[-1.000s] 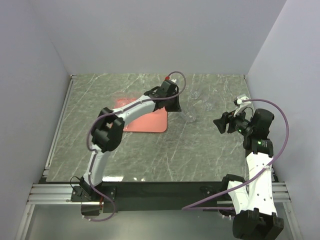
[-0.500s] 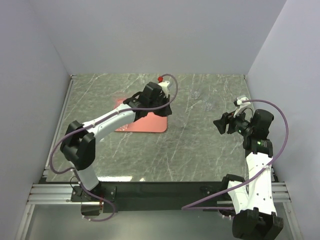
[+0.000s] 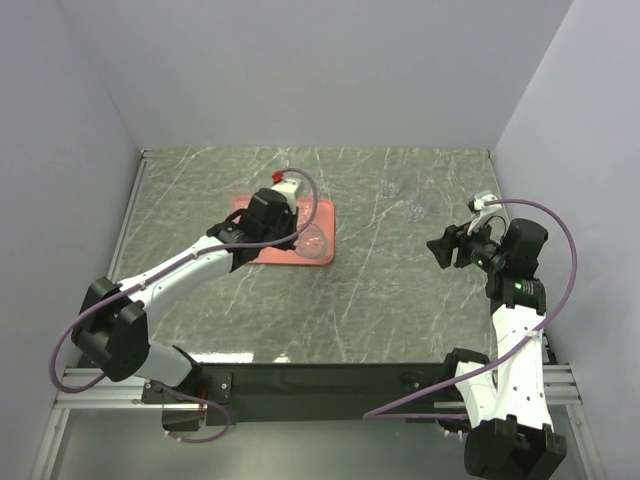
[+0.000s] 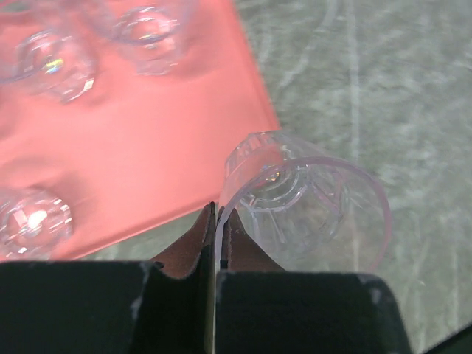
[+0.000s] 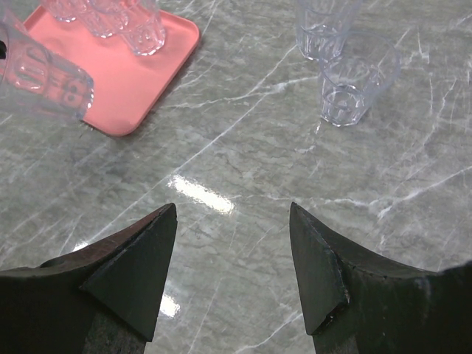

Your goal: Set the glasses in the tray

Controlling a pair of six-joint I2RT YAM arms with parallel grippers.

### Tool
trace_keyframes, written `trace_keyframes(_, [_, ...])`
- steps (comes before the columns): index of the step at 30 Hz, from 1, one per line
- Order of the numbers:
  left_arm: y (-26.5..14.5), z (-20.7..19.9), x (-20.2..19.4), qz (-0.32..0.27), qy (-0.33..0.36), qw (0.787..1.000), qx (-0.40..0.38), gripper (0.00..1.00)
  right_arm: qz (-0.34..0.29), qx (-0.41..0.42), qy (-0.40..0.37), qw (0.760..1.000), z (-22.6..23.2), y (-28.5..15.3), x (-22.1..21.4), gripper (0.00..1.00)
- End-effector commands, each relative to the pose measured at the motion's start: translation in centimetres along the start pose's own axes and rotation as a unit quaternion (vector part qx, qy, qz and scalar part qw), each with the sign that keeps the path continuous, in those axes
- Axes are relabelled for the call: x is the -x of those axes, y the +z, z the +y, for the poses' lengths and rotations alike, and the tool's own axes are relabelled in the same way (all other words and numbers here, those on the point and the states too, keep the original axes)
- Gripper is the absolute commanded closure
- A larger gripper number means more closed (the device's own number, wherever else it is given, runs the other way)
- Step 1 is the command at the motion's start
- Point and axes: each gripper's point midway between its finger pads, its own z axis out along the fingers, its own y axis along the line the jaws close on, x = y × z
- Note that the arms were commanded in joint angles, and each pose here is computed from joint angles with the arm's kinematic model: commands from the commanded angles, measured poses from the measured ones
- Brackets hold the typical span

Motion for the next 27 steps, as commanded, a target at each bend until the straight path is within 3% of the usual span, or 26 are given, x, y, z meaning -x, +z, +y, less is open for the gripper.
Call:
trace_keyframes(1, [-0.7, 2.6, 2.3, -0.055, -0.043, 0.997, 0.035, 1.00, -0.018, 0.000, -0.011, 1.000, -0.1, 0.0, 0.8, 0.31])
trace_keyframes(12, [-0.1, 8.5, 1.2, -0.029, -0.046, 0.989, 0.134, 1.00, -0.017, -0.001, -0.010, 1.000, -0.2, 0.0, 0.7, 0.31])
trace_keyframes(27, [2.3, 10.7, 0.1, 0.016, -0.037, 0.982, 0.183, 0.96, -0.016, -0.002, -0.012, 1.000, -0.3, 0.1, 0.7, 0.31])
